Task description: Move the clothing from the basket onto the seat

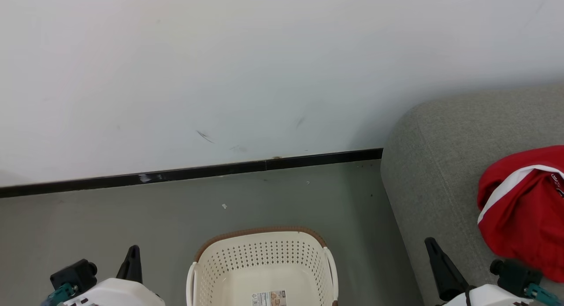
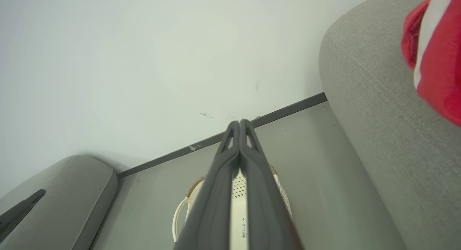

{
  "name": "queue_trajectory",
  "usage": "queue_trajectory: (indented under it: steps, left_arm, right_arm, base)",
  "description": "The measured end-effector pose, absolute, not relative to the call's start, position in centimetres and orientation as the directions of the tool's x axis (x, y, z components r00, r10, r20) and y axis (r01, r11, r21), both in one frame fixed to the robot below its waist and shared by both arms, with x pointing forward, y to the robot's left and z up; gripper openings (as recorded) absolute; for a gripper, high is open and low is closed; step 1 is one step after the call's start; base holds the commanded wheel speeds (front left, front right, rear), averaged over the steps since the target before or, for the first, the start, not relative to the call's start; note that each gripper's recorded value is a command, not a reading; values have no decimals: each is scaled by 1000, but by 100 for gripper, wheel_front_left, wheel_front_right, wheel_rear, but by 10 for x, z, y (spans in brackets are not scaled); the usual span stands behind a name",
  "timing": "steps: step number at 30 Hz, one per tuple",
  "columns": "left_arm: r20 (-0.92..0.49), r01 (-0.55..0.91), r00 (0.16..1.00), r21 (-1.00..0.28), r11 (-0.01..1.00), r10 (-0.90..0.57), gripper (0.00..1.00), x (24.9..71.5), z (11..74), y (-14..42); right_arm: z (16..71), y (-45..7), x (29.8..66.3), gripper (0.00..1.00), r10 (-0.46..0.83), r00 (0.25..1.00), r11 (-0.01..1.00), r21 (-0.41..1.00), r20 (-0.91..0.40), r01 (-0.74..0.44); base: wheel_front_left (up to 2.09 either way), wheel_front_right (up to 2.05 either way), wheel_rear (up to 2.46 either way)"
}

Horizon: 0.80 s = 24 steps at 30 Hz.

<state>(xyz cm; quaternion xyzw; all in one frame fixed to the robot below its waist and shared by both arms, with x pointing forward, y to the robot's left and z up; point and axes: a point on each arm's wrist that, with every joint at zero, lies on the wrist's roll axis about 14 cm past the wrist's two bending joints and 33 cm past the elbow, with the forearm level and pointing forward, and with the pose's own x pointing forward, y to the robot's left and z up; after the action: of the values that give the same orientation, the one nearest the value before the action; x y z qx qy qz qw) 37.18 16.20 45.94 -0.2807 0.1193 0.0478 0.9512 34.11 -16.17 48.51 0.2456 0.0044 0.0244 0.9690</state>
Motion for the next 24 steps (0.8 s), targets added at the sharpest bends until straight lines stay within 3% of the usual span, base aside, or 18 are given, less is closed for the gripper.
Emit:
queue_trajectory:
  steps: [24]
  left_arm:
    - [-265, -195, 964, -761, 619, -21, 0, 375, 464, 165]
  right_arm:
    - [476, -181, 347, 0, -1, 998, 668, 743, -58, 44]
  base:
    - [0, 0, 0]
